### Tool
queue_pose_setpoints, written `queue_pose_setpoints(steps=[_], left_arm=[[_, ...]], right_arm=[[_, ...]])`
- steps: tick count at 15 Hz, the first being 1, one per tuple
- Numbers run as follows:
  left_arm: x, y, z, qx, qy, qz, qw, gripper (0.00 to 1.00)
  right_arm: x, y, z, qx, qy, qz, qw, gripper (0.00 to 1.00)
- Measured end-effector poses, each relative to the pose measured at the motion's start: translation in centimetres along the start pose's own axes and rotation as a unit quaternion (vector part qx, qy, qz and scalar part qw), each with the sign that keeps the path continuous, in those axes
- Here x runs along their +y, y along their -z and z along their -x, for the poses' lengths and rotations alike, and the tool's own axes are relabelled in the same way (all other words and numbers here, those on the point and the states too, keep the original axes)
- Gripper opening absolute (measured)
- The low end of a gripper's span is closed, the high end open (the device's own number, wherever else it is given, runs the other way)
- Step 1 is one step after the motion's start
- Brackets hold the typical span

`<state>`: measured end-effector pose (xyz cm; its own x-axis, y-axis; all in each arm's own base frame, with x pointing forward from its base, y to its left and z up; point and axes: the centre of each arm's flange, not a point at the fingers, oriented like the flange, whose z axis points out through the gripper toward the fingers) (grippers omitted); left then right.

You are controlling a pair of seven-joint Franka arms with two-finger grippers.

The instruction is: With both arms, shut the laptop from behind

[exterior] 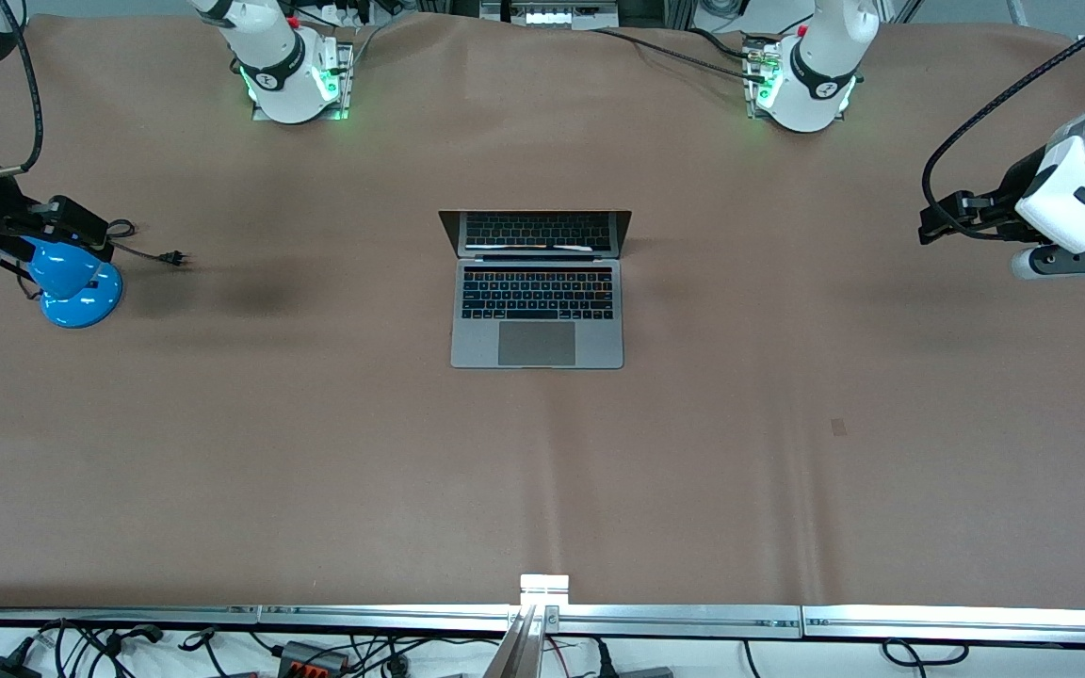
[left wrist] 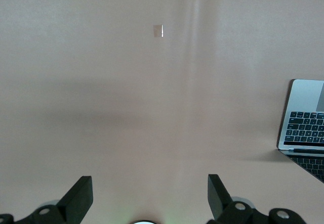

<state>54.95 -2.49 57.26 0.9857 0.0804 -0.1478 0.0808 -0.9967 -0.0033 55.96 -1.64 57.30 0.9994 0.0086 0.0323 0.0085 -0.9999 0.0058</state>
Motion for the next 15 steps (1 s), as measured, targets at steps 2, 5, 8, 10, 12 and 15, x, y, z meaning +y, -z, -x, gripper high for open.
queue_pose_setpoints(steps=[2,5,8,10,12,15], left_arm=[[-0.01,-0.01,0.00,0.000,0.000,0.000,1.000,1.00],[-0.09,-0.06,0.03,-0.002,0.001,0.000,1.000,1.00],[-0.11,-0.18,0.15,-0.008,0.000,-0.001,1.000,1.00],[-0.08,-0.38,0.14,-0.011,0.006,-0.001,1.000,1.00],[-0.11,-0.68,0.05,-0.016,0.010,-0.002,1.000,0.93],[-0.03,-0.85,0.16,-0.022,0.009,-0.003,1.000,0.62]], right_arm=[[0.00,0.03,0.01,0.000,0.000,0.000,1.000,1.00],[0.00,0.00,0.15,-0.004,0.000,0.000,1.000,1.00],[-0.01,-0.13,0.27,-0.010,0.000,0.000,1.000,0.69],[-0.01,-0.20,0.36,-0.014,0.000,-0.001,1.000,0.50],[-0.01,-0.30,0.50,-0.021,0.000,-0.001,1.000,0.28],[-0.02,-0.48,0.57,-0.026,0.000,-0.001,1.000,0.01]])
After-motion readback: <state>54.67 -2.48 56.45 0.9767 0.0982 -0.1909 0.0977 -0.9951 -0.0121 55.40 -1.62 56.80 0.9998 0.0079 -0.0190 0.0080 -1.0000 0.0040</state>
